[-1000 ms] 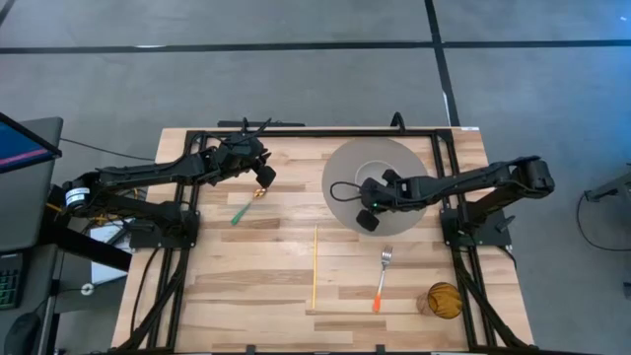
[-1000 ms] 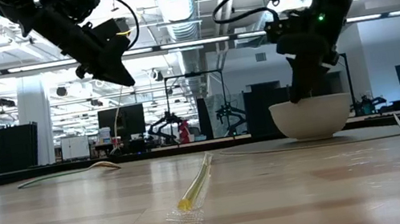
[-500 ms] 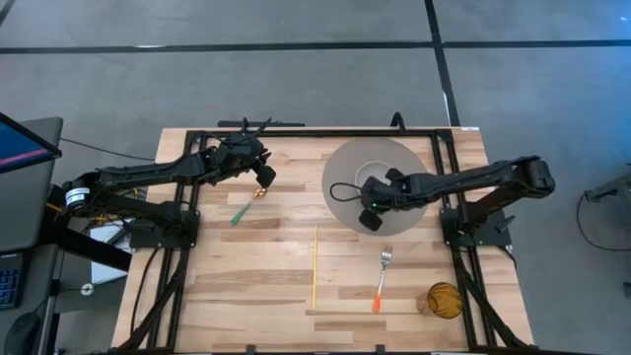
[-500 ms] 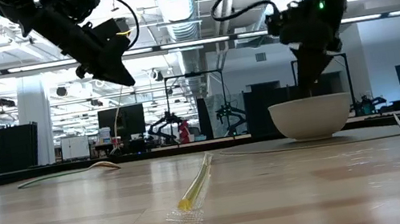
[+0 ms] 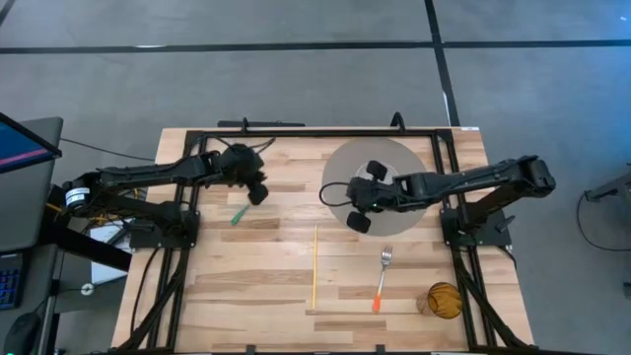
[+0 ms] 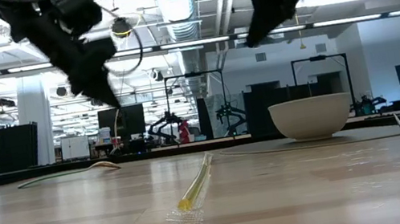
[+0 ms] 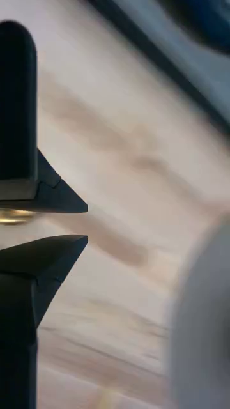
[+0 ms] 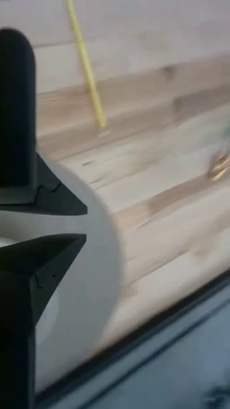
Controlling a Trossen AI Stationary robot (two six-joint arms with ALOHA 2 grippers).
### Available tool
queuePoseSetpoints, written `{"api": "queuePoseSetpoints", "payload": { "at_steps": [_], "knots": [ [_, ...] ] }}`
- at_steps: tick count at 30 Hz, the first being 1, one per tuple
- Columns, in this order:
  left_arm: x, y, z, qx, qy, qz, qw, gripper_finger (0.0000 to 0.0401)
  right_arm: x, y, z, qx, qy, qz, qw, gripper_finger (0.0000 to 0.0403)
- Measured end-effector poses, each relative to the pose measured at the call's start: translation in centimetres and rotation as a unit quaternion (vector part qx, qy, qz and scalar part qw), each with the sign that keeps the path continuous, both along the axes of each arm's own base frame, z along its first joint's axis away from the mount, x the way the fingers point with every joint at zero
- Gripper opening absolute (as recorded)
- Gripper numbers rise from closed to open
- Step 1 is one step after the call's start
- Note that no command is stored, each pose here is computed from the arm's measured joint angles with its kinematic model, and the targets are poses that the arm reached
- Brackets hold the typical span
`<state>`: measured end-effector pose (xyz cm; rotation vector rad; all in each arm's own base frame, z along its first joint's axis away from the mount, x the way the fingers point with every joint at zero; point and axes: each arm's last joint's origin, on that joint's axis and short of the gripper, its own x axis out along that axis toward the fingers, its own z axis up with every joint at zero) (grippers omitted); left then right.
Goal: Pick & Place Utensil
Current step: Put the green spoon into the gray bowl on the gray mat
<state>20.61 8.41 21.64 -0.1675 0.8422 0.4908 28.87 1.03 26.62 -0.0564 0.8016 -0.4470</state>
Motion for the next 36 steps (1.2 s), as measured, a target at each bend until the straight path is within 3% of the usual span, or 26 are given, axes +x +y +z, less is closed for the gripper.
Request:
{"api": "queuePoseSetpoints", "payload": {
  "at_steps": [6,9,16,23,32,36],
  "knots": [
    [-1.9,-0.8,-2.6,-0.051,0.095,0.003,0.994,0.0067,-0.4,0.8,1.2,-0.055,0.001,0.076,0.996,0.005],
    [-2.6,-1.1,-3.2,-0.077,0.123,0.011,0.989,0.0067,-1.2,0.2,2.3,-0.058,-0.018,0.071,0.996,0.005],
    [-2.4,-1.5,-3.2,-0.133,0.101,-0.021,0.986,0.0067,-1.8,-1.7,3.1,-0.062,-0.033,0.036,0.997,0.005],
    [-2.8,-1.6,-4.0,-0.191,0.086,0.08,0.975,0.0067,-0.8,-3.5,1.9,-0.061,-0.011,0.006,0.998,0.005],
    [-4.7,-2.3,-6.9,-0.221,0.122,0.141,0.957,0.0067,-0.1,-4.7,0.8,-0.056,0.005,-0.017,0.998,0.005],
    [-4.9,-2.6,-7.6,-0.221,0.124,0.141,0.957,0.0067,0.0,-4.4,0.7,-0.061,0.007,-0.007,0.998,0.005]
  ]
}}
